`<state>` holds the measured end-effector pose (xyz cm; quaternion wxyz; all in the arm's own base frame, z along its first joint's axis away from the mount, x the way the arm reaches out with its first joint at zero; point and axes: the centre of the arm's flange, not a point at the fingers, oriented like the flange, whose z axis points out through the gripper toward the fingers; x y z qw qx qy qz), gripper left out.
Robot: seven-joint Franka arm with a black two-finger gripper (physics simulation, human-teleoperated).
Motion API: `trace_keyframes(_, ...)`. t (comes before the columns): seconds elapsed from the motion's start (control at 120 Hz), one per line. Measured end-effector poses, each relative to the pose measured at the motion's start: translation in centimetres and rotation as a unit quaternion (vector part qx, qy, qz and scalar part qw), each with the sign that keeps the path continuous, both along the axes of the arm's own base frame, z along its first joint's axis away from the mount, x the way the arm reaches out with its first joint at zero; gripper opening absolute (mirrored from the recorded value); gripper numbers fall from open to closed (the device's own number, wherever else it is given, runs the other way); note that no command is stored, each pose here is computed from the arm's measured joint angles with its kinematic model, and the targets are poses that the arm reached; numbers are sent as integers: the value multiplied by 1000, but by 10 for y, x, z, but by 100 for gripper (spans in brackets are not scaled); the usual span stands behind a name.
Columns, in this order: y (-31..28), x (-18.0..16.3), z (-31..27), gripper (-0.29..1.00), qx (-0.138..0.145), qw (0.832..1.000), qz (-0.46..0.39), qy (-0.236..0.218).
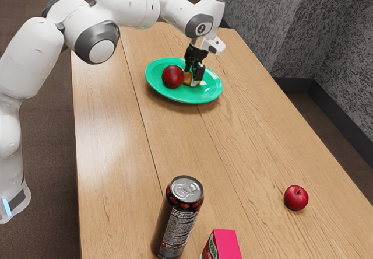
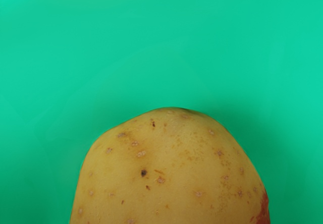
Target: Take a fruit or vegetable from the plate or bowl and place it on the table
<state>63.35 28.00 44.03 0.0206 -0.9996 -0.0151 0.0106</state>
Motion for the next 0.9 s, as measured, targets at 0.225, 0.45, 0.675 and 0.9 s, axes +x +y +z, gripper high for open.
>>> trace_keyframes(0.225, 0, 1, -7, 49, -8, 1000, -2, 2)
trace_keyframes(0.45, -1, 0, -7, 37, -13, 1000, 0, 6)
trace_keyframes(0.675, -1, -8, 13, 37, -17, 1000, 13, 8)
trace_keyframes(0.9, -3, -27, 74, 36, -15, 999, 25, -22)
